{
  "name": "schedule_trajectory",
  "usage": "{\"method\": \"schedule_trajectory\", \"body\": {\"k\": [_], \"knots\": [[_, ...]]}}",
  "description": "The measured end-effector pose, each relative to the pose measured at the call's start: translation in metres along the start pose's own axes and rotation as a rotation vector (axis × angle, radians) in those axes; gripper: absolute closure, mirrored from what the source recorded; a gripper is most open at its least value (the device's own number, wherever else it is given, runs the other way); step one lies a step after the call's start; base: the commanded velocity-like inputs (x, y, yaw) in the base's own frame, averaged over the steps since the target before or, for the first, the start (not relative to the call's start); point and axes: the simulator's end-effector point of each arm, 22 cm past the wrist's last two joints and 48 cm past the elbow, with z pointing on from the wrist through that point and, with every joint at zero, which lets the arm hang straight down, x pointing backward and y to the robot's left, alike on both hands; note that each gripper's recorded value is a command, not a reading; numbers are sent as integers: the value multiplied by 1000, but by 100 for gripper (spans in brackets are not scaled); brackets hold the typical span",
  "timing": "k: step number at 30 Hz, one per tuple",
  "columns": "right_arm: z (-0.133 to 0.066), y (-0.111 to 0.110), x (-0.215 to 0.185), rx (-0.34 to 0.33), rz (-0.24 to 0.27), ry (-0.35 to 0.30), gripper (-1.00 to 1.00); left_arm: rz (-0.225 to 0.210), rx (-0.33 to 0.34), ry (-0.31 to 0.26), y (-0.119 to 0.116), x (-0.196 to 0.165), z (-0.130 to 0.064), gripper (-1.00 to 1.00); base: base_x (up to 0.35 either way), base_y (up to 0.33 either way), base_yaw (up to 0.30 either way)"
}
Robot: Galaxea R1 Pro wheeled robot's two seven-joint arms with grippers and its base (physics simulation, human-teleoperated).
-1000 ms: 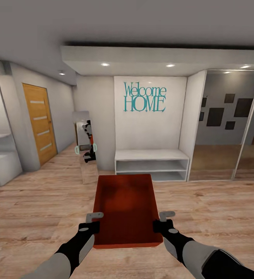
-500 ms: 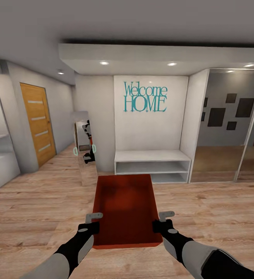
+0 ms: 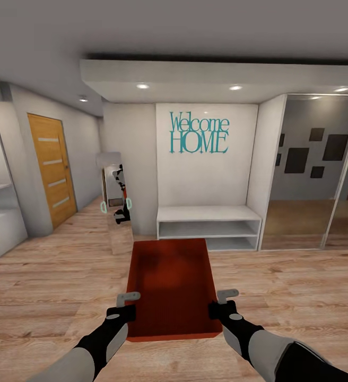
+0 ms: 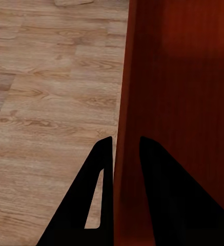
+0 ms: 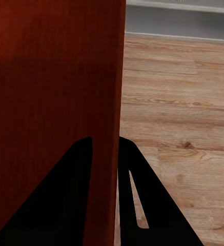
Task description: Move the two storage containers from the living room to the garage. In the garage, place one container on the floor and stack the other container on top of it (either order is fine).
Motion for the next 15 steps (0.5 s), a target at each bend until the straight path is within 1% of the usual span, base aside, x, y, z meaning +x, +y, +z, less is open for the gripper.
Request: {"method": "schedule_trajectory", "body": {"k": [4, 6, 9, 13, 14, 15], "knots": [[0, 0, 0, 0, -2, 0, 100, -1, 0, 0, 0, 1, 0, 100, 7, 0, 0], [0, 0, -1, 0, -4, -2, 100, -3, 0, -2, 0, 1, 0, 100, 130, 0, 0], [0, 0, -1, 0, -5, -2, 100, -5, 0, -2, 0, 1, 0, 100, 243, 0, 0], [0, -1, -1, 0, -5, -3, 100, -5, 1, -2, 0, 1, -1, 100, 305, 0, 0], [-1, 3, 1, 3, 11, 3, 100, 18, -5, 3, 3, -4, -1, 100, 316, 0, 0], [-1, 3, 0, 3, 13, 3, 100, 21, -5, 2, 3, -5, -1, 100, 318, 0, 0]]}}
